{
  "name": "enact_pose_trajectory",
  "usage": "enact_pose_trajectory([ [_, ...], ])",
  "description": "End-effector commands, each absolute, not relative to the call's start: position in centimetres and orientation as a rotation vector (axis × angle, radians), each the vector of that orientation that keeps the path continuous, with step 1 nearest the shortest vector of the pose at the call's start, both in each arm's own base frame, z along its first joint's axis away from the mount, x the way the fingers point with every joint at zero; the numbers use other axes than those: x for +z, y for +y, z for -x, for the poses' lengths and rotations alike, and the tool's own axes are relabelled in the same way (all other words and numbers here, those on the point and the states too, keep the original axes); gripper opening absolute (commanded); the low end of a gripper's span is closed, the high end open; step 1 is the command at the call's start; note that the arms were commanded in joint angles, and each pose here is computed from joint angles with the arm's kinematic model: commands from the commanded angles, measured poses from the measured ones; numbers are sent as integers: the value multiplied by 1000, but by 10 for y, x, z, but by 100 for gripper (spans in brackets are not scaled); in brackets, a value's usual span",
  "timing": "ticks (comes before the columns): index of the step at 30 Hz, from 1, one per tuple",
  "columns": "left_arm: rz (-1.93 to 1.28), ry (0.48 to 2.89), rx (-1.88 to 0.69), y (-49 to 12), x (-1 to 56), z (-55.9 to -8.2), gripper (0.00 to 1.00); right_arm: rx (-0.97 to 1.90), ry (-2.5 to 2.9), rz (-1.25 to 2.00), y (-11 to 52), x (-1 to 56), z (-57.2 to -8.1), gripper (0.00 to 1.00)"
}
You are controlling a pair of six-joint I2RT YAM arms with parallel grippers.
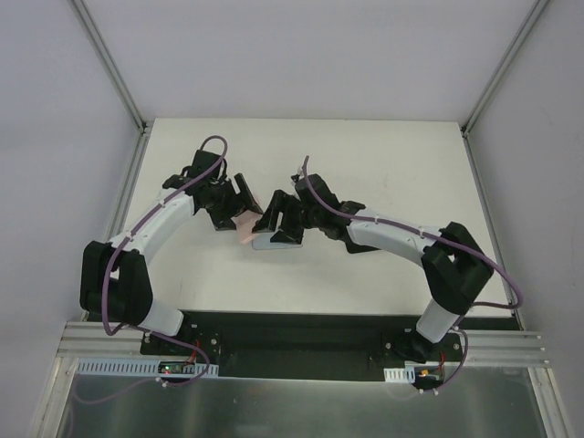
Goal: Take the phone out of the phone case
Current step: Pick up the phone at the center of the board.
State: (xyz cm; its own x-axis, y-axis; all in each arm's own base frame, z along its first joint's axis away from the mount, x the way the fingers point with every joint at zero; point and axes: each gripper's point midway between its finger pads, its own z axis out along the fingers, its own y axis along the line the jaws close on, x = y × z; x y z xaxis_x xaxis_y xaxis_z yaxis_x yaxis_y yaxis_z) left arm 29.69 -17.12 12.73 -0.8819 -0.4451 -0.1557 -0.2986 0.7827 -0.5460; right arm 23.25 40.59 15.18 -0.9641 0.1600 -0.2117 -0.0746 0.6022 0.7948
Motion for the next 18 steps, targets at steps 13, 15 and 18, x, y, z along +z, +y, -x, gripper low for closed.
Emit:
enact_pose_trajectory([
  [13,464,2586,-887,-179,164,-284,60,1492,2472,-93,450,177,-251,1],
  [15,436,2572,-906,-181,170,-285,76,1499,2468,-93,444,176,-247,1],
  [18,418,2532,-990,-179,189,-290,92,1517,2431,-121,425,179,-246,1],
])
